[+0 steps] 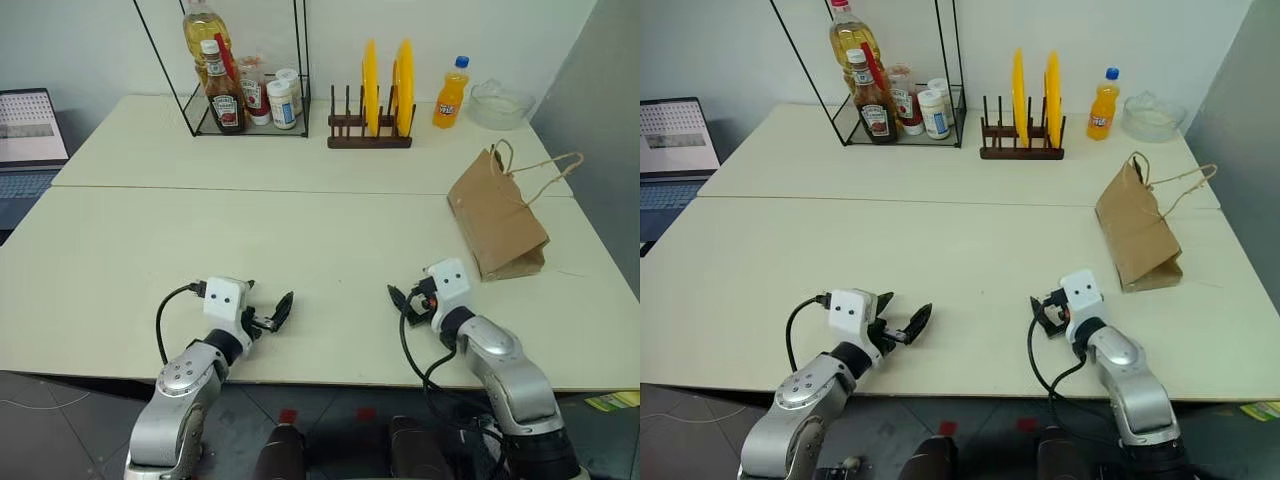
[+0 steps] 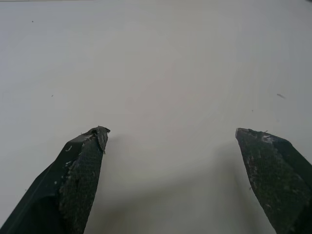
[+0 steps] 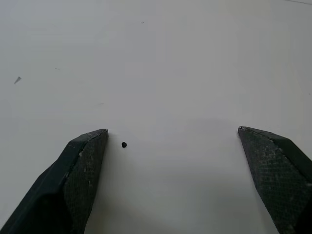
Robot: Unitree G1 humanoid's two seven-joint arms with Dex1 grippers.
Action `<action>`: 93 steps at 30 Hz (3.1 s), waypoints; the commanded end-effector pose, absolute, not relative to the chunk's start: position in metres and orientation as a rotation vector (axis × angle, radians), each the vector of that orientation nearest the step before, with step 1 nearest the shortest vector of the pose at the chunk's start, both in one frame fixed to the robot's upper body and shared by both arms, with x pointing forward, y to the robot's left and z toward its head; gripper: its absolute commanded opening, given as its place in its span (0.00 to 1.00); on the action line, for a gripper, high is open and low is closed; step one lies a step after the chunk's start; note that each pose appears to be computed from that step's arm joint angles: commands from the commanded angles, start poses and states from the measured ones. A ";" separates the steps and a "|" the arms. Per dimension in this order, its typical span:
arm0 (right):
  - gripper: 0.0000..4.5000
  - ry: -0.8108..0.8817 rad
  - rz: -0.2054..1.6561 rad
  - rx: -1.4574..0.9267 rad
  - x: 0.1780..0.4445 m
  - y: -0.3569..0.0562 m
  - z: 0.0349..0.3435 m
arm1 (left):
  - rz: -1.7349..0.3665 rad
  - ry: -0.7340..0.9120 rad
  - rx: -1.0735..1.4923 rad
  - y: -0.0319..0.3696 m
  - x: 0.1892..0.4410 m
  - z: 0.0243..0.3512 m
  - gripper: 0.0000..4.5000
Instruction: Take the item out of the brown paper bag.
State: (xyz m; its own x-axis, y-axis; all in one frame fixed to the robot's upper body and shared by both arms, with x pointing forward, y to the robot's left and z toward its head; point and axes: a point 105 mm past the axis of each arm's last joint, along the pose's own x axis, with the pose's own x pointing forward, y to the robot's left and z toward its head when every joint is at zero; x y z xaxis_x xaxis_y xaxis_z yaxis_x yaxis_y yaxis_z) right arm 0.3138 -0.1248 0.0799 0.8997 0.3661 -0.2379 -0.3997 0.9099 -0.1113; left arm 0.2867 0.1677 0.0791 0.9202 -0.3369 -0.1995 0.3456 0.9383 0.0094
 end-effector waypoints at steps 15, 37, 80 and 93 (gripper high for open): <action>1.00 0.185 0.493 -0.204 0.295 -0.168 0.214 | -1.216 0.075 0.134 0.092 0.281 0.210 0.99; 1.00 0.404 0.254 -0.221 0.312 -0.278 0.248 | -1.405 -0.069 0.228 0.076 0.305 0.254 0.99; 0.01 0.383 0.416 -0.239 0.367 -0.267 0.230 | -1.339 -0.054 0.225 0.084 0.295 0.248 1.00; 0.01 0.034 0.840 -0.443 0.384 -0.171 0.258 | -1.064 -0.172 0.210 0.108 0.302 0.254 1.00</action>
